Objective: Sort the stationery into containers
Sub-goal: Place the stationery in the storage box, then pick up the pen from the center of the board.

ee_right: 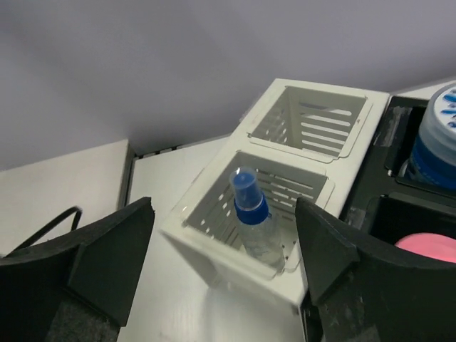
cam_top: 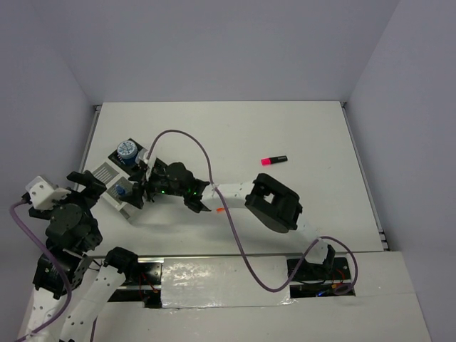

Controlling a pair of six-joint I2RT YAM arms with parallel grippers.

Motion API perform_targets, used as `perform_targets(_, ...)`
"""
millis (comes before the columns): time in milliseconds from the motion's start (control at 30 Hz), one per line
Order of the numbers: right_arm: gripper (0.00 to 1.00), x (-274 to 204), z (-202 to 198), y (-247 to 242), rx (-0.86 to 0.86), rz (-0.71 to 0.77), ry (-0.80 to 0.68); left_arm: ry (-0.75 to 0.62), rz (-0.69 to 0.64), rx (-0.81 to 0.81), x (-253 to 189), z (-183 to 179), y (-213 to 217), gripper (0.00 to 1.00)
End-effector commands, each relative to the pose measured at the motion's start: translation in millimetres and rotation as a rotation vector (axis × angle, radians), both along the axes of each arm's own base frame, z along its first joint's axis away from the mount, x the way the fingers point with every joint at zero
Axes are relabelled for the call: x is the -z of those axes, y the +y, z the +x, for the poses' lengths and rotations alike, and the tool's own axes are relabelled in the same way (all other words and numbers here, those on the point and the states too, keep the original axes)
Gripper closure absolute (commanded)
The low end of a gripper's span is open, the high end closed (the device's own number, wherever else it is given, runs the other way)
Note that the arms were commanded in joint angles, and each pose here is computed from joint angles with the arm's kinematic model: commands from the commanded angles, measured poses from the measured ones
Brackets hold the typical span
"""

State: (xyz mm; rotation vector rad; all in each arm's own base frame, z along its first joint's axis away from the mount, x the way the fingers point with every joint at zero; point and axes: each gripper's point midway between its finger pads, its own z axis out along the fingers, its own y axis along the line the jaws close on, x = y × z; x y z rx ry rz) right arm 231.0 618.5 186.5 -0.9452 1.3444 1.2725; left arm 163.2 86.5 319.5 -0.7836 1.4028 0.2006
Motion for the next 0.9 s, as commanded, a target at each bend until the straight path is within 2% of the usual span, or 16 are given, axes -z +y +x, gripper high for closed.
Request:
perform_targets(0, 0.12, -128, -19, -34, 0.000, 0.246, -0.130, -0.015, 0.005, 0.004, -4, 9, -3, 0.01)
perform_targets(100, 0.11, -168, -26, -67, 0.045, 0.289, -0.169, -0.021, 0.012, 0.053, -6, 20, -12, 0.01)
perform_targets(133, 0.01, -179, -27, -78, 0.070, 0.299, -0.173, -0.019, 0.020, 0.084, -6, 25, -18, 0.01)
perform_targets(233, 0.00, -200, -15, -125, 0.241, 0.293, -0.150, -0.023, 0.051, 0.260, -12, 45, -48, 0.01)
perform_targets(267, 0.00, -200, -12, -147, 0.305, 0.252, -0.119, -0.007, 0.080, 0.381, -12, 54, -69, 0.01)
perform_targets(300, 0.00, -196, 8, -168, 0.458, 0.229, -0.059, -0.018, 0.098, 0.449, -16, 60, -81, 0.01)
perform_targets(400, 0.00, -166, 32, -228, 0.711, 0.066, 0.076, 0.016, 0.128, 0.627, -13, 74, -115, 0.01)
perform_targets(533, 0.00, -111, 47, -313, 0.901, -0.106, 0.234, 0.068, 0.113, 0.727, -5, 84, -137, 0.01)
perform_targets(600, 0.00, -98, 31, -346, 0.858, -0.137, 0.303, 0.088, 0.090, 0.790, -2, 89, -151, 0.01)
perform_targets(700, 0.00, -71, 40, -408, 0.948, -0.183, 0.392, 0.152, 0.011, 0.840, 18, 98, -167, 0.01)
perform_targets(767, 0.00, -65, 33, -416, 0.875, -0.265, 0.305, 0.191, -0.021, 0.841, 28, 101, -171, 0.01)
perform_targets(800, 0.00, -56, 22, -413, 0.778, -0.355, 0.237, 0.235, -0.060, 0.801, 38, 104, -167, 0.01)
perform_targets(867, 0.00, -37, 13, -409, 0.684, -0.475, 0.194, 0.259, -0.088, 0.776, 42, 106, -166, 0.01)
